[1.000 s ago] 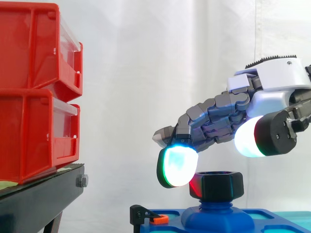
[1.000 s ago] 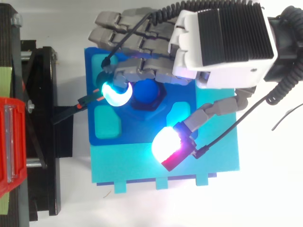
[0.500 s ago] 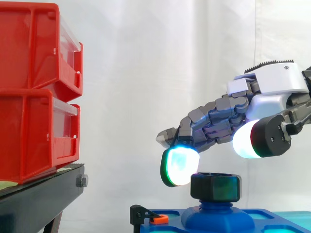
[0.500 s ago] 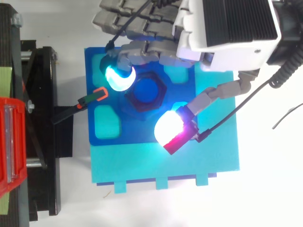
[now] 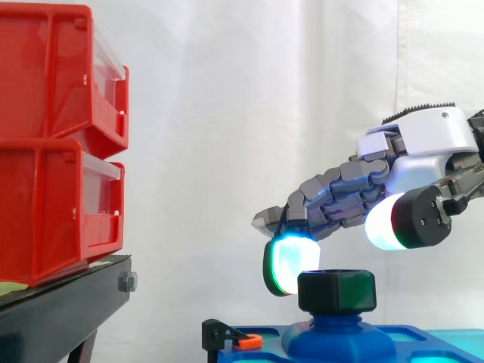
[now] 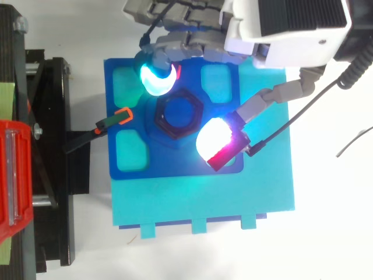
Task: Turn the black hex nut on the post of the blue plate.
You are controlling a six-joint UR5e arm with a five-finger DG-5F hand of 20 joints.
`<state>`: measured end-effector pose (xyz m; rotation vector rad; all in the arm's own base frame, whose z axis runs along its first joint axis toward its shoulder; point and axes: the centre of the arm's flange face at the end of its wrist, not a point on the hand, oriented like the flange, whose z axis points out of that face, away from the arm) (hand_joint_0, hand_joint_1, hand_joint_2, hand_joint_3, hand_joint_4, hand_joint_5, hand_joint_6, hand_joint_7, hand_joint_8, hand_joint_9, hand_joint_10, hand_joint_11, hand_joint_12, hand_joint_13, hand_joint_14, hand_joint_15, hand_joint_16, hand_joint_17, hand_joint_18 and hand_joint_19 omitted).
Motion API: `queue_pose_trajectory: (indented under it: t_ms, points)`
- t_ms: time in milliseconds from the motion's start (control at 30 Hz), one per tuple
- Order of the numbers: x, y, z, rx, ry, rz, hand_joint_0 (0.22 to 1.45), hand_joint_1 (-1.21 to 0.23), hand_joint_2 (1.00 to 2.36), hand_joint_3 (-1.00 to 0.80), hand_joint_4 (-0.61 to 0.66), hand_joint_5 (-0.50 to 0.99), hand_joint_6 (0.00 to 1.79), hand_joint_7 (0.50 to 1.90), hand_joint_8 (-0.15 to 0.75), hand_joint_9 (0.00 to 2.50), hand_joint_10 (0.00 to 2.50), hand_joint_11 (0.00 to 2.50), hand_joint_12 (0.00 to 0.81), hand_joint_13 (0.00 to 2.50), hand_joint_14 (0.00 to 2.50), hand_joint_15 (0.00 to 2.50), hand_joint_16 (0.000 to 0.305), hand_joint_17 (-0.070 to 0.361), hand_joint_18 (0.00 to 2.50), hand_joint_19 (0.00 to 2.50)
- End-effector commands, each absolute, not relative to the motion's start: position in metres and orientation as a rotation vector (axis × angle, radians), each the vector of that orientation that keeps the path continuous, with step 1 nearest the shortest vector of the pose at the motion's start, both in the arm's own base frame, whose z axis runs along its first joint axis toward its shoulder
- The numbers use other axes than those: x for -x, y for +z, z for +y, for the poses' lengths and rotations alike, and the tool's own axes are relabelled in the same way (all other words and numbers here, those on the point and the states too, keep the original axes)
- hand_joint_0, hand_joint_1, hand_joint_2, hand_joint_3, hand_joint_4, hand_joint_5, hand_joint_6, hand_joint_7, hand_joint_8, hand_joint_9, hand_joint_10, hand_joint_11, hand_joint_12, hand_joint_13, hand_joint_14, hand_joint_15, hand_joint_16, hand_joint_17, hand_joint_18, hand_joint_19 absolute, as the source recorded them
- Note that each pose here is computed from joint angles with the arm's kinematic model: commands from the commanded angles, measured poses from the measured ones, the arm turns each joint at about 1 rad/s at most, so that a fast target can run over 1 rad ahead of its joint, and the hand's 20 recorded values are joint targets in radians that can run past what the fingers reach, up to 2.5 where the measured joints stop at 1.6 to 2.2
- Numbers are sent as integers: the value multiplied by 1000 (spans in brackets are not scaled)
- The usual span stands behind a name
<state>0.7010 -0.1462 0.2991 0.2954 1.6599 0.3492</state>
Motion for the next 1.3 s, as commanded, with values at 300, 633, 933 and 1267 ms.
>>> queue_pose_trajectory:
  t_ms: [300, 633, 933, 1267]
  points:
    - [-703, 320, -149, -267, 345, 1682, 416, -480, 1000, -500, 330, -215, 504, 1060, 280, 0, 0, 0, 406, 0, 1, 0, 60, 134, 0, 257]
    - [-710, 351, -139, -224, 333, 1692, 412, -477, 1000, -500, 309, -227, 504, 1007, 278, 0, 0, 0, 410, 0, 1, 0, 60, 135, 0, 255]
    - [-727, 336, -123, -209, 357, 1654, 402, -595, 1000, -500, 235, -265, 503, 850, 252, 0, 0, 0, 413, 0, 0, 0, 60, 135, 0, 241]
    - [-738, 312, -109, -207, 381, 1651, 389, -552, 1000, -500, 193, -290, 503, 800, 248, 0, 0, 0, 422, 0, 0, 0, 62, 139, 0, 224]
